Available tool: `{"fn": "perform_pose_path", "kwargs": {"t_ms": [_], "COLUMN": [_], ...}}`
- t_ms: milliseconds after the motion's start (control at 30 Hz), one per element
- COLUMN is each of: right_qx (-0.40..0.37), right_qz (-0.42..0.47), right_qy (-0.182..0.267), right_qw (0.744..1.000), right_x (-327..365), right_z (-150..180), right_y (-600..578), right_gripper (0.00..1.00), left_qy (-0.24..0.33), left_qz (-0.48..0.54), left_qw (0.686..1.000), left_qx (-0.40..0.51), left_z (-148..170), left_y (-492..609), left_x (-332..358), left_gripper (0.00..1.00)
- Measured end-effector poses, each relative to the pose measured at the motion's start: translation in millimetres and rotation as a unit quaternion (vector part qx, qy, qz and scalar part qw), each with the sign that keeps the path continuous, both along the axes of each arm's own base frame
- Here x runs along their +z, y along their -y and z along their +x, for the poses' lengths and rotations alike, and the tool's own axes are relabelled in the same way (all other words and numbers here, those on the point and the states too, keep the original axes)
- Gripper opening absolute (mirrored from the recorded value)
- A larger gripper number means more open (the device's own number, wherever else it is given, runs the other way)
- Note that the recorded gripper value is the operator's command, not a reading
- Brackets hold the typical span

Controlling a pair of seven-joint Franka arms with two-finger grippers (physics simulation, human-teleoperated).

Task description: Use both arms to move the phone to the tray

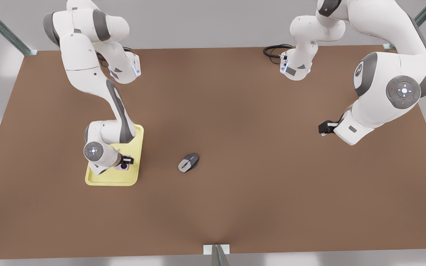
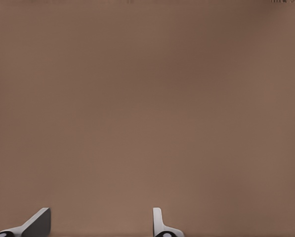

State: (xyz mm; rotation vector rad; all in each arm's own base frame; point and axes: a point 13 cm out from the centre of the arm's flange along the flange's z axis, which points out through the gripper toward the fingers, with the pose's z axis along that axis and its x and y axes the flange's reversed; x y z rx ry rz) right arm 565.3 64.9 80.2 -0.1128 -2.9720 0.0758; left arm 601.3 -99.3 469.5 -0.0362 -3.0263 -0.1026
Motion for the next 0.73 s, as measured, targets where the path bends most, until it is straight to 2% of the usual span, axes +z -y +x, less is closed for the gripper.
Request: {"fn": "perform_pose_path", "kwargs": {"t_ms": [33,67,100,267,367,433,533,600,733], "right_qx": [0.007,0.018,0.032,0.108,0.142,0.155,0.165,0.144,0.119], "right_qz": [0.006,0.012,0.017,0.033,0.05,0.05,0.029,0.01,-0.005], "right_qy": [-0.006,-0.008,-0.006,0.019,0.09,0.143,0.199,0.198,0.143], "right_qw": [1.0,1.0,0.999,0.993,0.984,0.976,0.966,0.969,0.983], "right_x": [-6.6,-10.5,-12.4,-0.2,99.4,196.6,345.4,390.9,398.2], "right_z": [-13.4,-20.0,-22.2,-10.3,35.2,76.5,95.7,89.0,62.1], "right_y": [10.9,15.9,17.8,11.6,-2.2,-3.8,8.8,45.2,79.5], "right_gripper": [0.79,0.85,1.0,1.0,1.0,1.0,1.0,1.0,1.0], "left_qy": [0.001,0.001,0.001,0.008,0.018,0.021,0.024,0.024,0.026], "left_qz": [0.0,0.0,0.0,-0.002,-0.003,-0.004,-0.004,-0.004,-0.005], "left_qw": [1.0,1.0,1.0,1.0,1.0,1.0,1.0,1.0,1.0], "left_qx": [0.001,0.001,0.002,0.002,0.001,0.001,-0.001,-0.001,-0.002], "left_z": [0.4,0.8,1.3,3.7,6.2,7.4,8.2,8.6,9.0], "left_y": [-0.3,-0.6,-0.7,0.3,1.5,1.8,3.4,3.9,5.1], "left_x": [-0.1,-0.1,-1.2,3.0,7.6,8.6,9.2,9.3,9.5], "left_gripper": [1.0,1.0,1.0,1.0,1.0,1.0,1.0,1.0,1.0]}}
